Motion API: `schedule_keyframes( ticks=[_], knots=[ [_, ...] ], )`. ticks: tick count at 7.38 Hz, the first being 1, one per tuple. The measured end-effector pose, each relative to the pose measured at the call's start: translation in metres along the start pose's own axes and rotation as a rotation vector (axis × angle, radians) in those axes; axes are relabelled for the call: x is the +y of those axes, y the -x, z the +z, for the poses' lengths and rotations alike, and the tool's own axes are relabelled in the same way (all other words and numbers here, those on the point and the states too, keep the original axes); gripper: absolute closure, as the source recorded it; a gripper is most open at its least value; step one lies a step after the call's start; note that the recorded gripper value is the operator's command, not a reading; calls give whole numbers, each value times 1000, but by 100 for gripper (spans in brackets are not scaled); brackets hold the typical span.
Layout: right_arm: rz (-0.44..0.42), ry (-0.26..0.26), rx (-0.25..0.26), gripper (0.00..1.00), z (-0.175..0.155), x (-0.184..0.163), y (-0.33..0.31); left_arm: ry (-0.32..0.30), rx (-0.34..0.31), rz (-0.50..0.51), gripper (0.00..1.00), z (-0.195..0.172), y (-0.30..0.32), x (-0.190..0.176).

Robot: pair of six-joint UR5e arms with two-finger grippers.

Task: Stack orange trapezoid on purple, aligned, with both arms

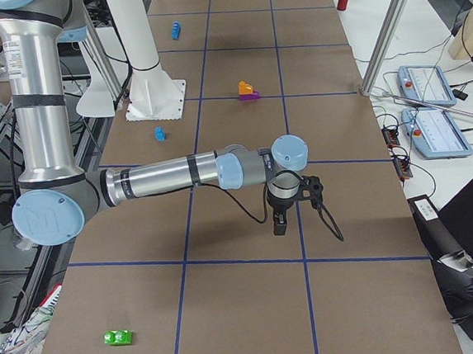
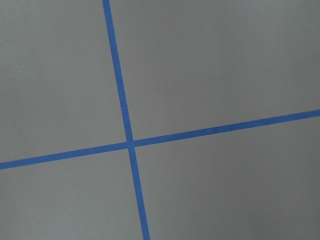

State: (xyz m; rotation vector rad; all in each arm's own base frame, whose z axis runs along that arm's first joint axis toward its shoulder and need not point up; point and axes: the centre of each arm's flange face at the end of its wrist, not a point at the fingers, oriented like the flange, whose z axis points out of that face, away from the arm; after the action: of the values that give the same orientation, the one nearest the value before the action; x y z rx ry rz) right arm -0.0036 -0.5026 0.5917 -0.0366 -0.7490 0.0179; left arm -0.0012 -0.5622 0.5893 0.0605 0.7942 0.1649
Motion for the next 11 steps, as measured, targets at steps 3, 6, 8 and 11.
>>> schedule_keyframes(
  ticks=[3,6,8,11],
  knots=[
    [-7,-5,-2,0,1,-1,-1,0,-1,0,0,0,0,3],
    [-21,-21,-6,0,8,-3,-6,-1,-1,0,0,0,0,4],
    [-21,-21,-5,0,9,-3,-6,-2,-1,1,0,0,0,3],
    [-19,-19,-5,0,10,-3,-7,-4,-1,3,0,-1,-1,3]
  ],
)
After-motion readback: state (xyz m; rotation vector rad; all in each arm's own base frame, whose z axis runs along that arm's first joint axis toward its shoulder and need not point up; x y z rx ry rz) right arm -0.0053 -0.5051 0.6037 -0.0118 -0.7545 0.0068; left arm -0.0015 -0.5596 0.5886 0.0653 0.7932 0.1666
